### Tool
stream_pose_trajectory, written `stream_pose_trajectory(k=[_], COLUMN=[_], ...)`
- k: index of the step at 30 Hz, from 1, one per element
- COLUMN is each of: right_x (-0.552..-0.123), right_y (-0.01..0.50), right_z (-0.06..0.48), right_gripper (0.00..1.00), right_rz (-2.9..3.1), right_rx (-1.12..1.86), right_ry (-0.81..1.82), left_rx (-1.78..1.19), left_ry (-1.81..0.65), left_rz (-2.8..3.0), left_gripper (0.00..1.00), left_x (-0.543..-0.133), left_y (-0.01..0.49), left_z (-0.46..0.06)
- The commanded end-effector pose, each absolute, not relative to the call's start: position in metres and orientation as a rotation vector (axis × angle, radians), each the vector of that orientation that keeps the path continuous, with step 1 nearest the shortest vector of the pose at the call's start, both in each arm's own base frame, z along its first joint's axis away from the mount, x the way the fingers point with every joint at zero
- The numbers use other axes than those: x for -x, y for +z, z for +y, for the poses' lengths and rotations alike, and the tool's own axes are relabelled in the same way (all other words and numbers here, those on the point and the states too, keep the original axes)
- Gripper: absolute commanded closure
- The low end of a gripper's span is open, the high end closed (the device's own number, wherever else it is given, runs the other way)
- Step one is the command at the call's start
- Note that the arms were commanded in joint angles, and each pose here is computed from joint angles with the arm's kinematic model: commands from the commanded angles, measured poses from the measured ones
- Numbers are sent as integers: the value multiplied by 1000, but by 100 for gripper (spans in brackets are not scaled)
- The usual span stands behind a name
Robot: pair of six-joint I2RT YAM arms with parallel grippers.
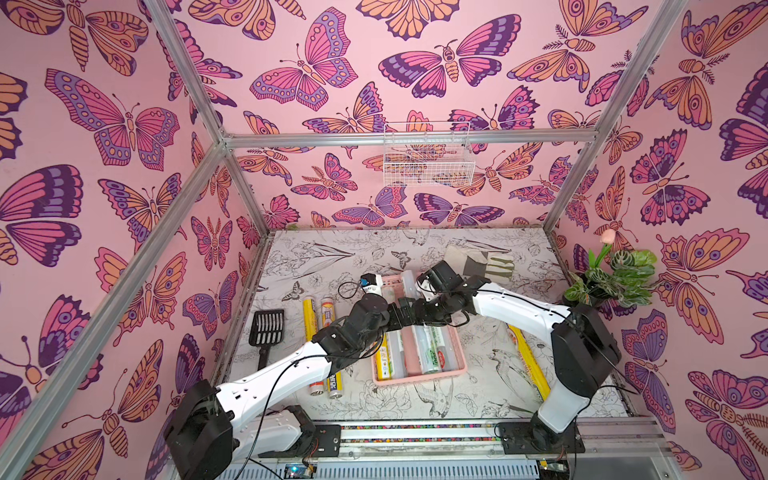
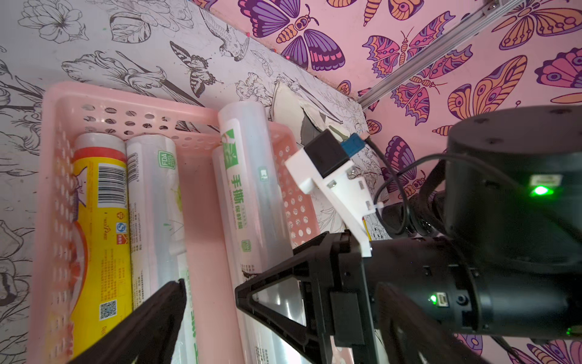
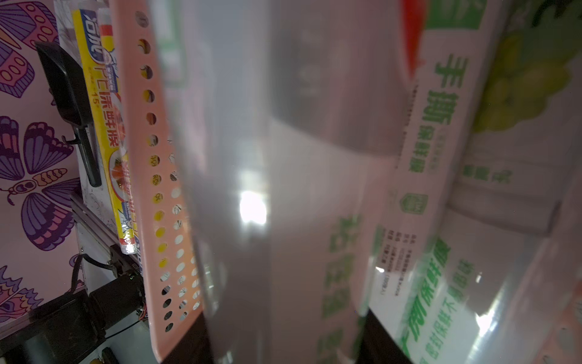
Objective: Put the plastic wrap into the basket
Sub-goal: Place the plastic wrap in the basket.
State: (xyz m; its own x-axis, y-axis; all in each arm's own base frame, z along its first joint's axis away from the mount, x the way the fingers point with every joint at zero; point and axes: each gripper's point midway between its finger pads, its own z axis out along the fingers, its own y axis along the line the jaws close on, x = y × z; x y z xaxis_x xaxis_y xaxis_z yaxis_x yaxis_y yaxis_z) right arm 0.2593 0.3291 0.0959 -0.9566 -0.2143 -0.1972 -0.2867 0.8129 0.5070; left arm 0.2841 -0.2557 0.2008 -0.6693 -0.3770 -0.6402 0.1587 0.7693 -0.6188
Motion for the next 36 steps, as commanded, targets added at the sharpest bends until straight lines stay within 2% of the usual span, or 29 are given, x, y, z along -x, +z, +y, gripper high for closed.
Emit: stream_pose_trajectory(k=[1, 11, 16, 19, 36], right_x=[-266, -261, -261, -262, -264], right_y=[112, 90, 79, 75, 73], right_z=[348, 357, 358, 356, 350], right_gripper=[74, 70, 60, 58, 48], right_rz=[2810, 2884, 2916, 2924, 2927], right_rx=[413, 381, 342, 322, 298], right_ry=[907, 901, 876, 856, 810], left_rx=[202, 206, 205, 204, 208], left_ry=[-821, -825, -825, -828, -831], left_rz=[2131, 2135, 2138, 2139, 2154], left_gripper=[0, 0, 0, 0, 0], left_x=[-287, -287, -287, -287, -288], left_y=[200, 199, 199, 199, 195], left_z=[-247, -247, -248, -248, -251])
